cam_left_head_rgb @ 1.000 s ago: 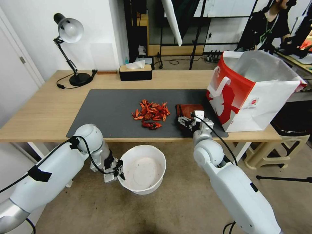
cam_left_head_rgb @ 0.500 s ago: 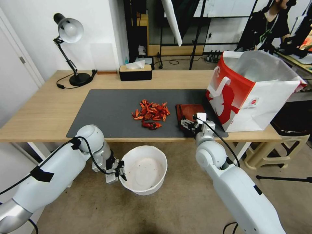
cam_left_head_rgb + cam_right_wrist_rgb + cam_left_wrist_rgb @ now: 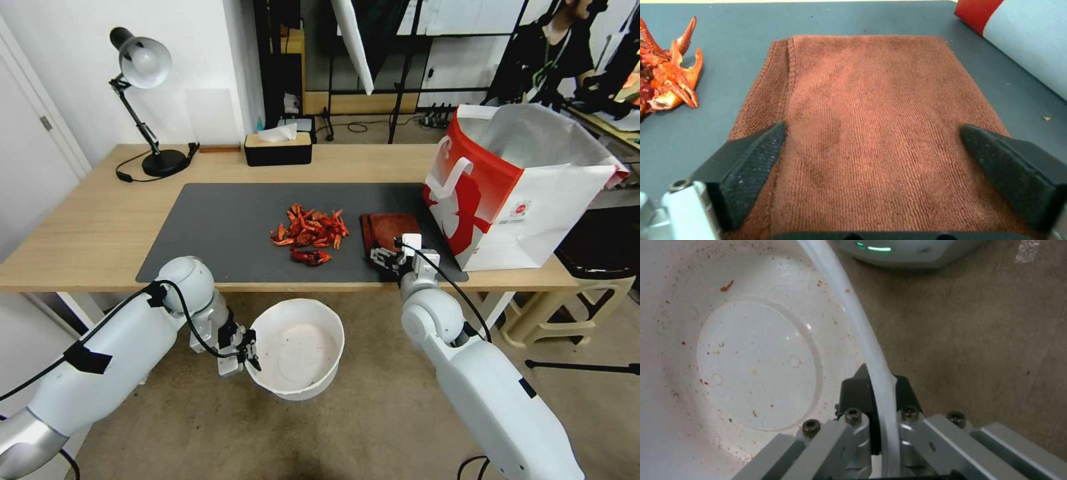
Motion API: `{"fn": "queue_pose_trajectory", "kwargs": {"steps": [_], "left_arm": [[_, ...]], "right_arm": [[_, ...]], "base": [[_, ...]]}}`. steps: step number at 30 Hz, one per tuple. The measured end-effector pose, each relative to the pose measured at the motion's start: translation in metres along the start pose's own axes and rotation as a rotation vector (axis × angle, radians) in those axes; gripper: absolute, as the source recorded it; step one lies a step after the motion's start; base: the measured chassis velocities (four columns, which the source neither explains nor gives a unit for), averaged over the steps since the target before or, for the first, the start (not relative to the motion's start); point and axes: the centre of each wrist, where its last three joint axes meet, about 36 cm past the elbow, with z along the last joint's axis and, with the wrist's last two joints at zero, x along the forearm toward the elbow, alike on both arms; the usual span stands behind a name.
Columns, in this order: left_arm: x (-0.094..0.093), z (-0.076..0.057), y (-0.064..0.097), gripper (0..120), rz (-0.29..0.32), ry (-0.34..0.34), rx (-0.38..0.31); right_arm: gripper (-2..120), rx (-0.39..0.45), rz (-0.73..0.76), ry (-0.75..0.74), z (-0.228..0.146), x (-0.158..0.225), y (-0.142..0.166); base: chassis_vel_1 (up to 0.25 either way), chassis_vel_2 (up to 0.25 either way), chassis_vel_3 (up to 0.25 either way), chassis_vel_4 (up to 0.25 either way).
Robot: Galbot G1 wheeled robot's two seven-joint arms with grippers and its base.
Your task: Sweep shrimp from table into container with towel, then put container into takeout bag.
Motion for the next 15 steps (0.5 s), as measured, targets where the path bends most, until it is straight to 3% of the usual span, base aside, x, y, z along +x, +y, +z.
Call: {"fn": "queue_pose_trajectory", "kwargs": {"steps": [4, 6, 10, 15], "left_arm": [[0.0000, 0.0003, -0.0002, 0, -0.001, -0.001, 0.001], [0.0011, 0.0008, 0.0012, 0, -0.005, 0.000, -0.001], [0.0012, 0.0009, 0.0016, 0, -0.007, 0.000, -0.001], [0.0030, 0.0012, 0.0021, 0, -0.013, 0.000, -0.002]], "right_arm": [[86, 0.001, 0.002, 0.003, -0.0002, 0.0004, -0.0003], [66, 0.002, 0.005, 0.004, -0.0007, 0.0008, -0.0021], [56, 0.002, 0.005, 0.008, -0.0011, 0.0018, -0.0025], [34, 0.000, 0.005, 0.018, -0.0013, 0.0048, -0.0023]], "base": [[0.000, 0.000, 0.000, 0.000], [0.000, 0.000, 0.000, 0.000], [0.000, 0.000, 0.000, 0.000], [0.000, 0.000, 0.000, 0.000]]}}
